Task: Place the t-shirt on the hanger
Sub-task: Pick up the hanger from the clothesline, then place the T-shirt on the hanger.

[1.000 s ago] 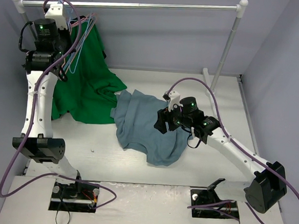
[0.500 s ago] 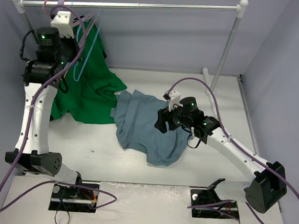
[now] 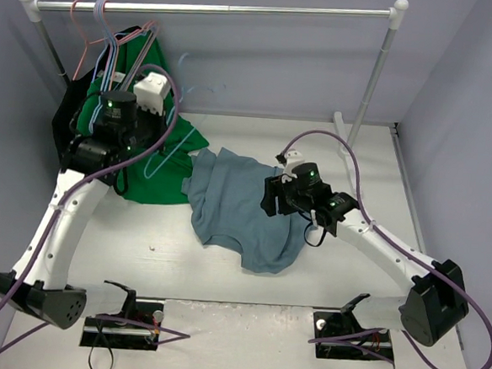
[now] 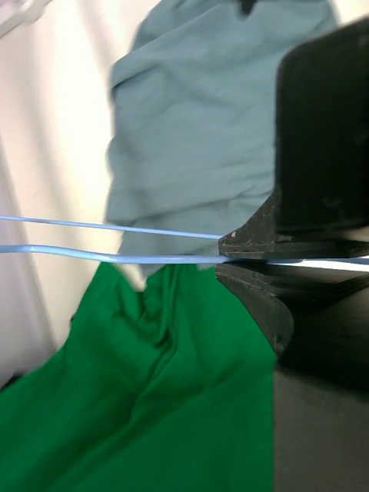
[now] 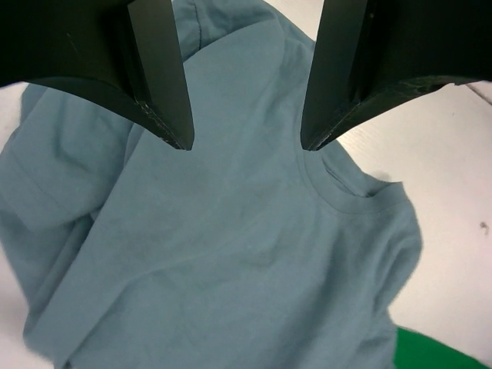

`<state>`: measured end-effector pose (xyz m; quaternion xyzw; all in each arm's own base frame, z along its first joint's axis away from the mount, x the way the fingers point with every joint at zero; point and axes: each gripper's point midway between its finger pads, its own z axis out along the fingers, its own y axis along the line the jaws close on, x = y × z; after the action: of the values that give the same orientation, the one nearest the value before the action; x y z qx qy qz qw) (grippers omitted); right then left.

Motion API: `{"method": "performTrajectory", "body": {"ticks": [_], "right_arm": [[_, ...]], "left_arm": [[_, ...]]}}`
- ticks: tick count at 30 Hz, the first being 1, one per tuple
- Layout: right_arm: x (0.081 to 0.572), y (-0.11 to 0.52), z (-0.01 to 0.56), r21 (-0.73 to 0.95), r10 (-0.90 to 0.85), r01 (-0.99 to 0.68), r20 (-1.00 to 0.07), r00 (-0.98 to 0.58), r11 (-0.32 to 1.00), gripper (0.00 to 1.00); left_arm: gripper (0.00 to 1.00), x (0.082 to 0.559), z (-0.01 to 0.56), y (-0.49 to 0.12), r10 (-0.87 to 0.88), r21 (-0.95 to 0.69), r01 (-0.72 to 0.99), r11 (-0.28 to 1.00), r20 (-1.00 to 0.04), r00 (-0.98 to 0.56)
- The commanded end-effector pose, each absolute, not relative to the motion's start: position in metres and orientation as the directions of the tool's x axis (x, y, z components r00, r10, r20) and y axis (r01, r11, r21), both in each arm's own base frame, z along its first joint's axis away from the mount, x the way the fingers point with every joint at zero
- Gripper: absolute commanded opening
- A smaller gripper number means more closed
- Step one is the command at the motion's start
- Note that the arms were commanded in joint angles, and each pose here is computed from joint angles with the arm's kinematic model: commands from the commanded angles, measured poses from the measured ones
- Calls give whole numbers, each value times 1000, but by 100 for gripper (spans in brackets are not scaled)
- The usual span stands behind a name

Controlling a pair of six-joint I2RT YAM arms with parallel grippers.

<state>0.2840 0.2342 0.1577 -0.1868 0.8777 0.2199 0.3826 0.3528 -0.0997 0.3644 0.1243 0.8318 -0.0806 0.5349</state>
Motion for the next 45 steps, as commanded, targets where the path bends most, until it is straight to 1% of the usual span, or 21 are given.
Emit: {"method": "performTrajectory", "body": {"ticks": [1,5,8,9,11,12,14,15,20,23,24,27,28,29,31,32,34,35,37,41,45], "right_arm": [[286,219,124,261,-87,-356,-685,-723,898,58],[288,212,93,276,-55,-276,-609,-791,920,56],[298,209,77,313,-25,-245,-569,-822,918,48],[303,207,70,316,-20,-231,-552,-834,920,38],[320,204,73,310,-18,-232,-565,-825,922,25],[330,198,67,295,-19,-220,-557,-830,930,13],[348,193,68,254,-54,-236,-567,-822,938,4],[370,192,74,235,-54,-233,-586,-808,944,0],[440,177,90,83,-167,-283,-639,-751,955,0],[487,176,114,9,-211,-304,-703,-679,953,0],[495,177,110,8,-212,-304,-699,-683,953,9],[512,174,138,-43,-240,-306,-728,-642,951,24],[510,173,140,-43,-240,-306,-728,-642,951,29],[505,172,154,-39,-231,-306,-747,-624,951,40],[487,170,146,-26,-225,-305,-738,-636,952,45],[476,172,161,-13,-216,-317,-758,-615,948,46],[459,171,159,-3,-210,-319,-758,-618,948,47],[442,166,139,-4,-223,-318,-723,-654,948,46],[421,162,134,27,-184,-284,-701,-689,959,45],[378,142,97,29,-155,-222,-626,-764,975,36],[356,138,83,60,-126,-202,-601,-789,978,36]], "left_arm": [[0,332,385,-126,120,-11,405,914,-947,-298],[0,302,333,-140,169,-32,472,881,-910,-378],[0,285,302,-140,183,-60,484,873,-880,-438],[0,281,297,-140,180,-69,487,871,-877,-446],[0,273,294,-139,169,-78,488,869,-881,-443],[0,270,287,-138,170,-84,488,869,-875,-453],[0,265,287,-140,164,-95,502,859,-879,-447],[0,264,282,-141,167,-100,508,855,-875,-453],[0,253,281,-146,173,-114,550,827,-881,-441],[0,251,274,-146,182,-111,558,822,-878,-443],[0,250,274,-147,182,-110,563,819,-881,-437],[0,247,271,-148,185,-113,571,813,-880,-437],[0,246,272,-149,185,-113,575,810,-882,-434],[0,245,270,-150,187,-115,578,808,-880,-436],[0,242,268,-153,191,-120,591,798,-879,-436],[0,241,265,-155,195,-123,597,793,-877,-439],[0,238,261,-160,195,-138,610,780,-873,-447],[0,236,260,-162,195,-144,616,774,-872,-449],[0,233,254,-168,199,-155,631,760,-869,-453],[0,230,246,-182,212,-171,661,731,-863,-458],[0,233,239,-190,231,-159,669,726,-861,-454]]}}
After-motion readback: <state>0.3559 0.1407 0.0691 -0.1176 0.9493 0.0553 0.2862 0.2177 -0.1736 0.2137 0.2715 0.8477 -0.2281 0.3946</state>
